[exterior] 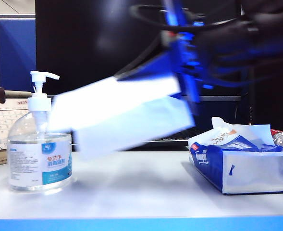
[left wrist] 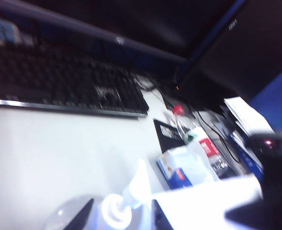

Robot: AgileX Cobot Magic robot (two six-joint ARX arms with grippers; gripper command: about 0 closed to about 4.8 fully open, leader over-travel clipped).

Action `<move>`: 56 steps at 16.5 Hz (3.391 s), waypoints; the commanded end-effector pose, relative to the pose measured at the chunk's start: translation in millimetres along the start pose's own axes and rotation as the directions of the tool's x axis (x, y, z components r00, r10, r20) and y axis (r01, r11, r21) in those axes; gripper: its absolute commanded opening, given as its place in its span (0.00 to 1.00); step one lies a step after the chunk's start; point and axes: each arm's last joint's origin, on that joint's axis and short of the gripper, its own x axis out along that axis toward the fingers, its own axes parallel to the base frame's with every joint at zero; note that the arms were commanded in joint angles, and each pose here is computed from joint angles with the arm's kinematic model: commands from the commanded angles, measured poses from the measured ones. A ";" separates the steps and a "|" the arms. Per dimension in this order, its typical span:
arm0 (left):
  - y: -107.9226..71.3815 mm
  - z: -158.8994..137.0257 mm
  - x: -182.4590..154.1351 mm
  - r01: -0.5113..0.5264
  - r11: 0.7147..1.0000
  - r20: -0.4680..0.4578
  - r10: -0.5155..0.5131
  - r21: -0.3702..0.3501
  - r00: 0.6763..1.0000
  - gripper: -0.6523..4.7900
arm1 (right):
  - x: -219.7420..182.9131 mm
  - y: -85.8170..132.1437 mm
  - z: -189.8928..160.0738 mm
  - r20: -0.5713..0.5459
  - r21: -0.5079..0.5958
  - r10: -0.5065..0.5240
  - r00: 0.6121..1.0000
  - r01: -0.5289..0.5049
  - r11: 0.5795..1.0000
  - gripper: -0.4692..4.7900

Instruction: Pull out a tissue from the tissue dispenser, then press the switch of the alcohol sanitizer bottle to drop some sanitizer on the paper tissue, and finally place the treated tissue on the table.

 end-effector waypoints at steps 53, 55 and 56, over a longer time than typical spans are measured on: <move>-14.1 -5.8 67.8 0.106 0.994 -0.217 -0.105 -0.011 0.971 0.27 | 54.0 -9.2 90.0 -0.159 -0.087 0.164 0.974 -0.179 0.980 0.08; -14.8 -4.4 68.0 0.113 0.994 -0.205 -0.111 -0.001 0.973 0.11 | 54.0 -9.2 90.0 -0.159 -0.087 0.164 0.974 -0.179 0.980 0.08; -15.1 -3.6 68.1 0.117 0.993 -0.198 -0.114 0.002 0.974 0.11 | 54.0 -9.2 90.0 -0.159 -0.087 0.164 0.974 -0.179 0.980 0.08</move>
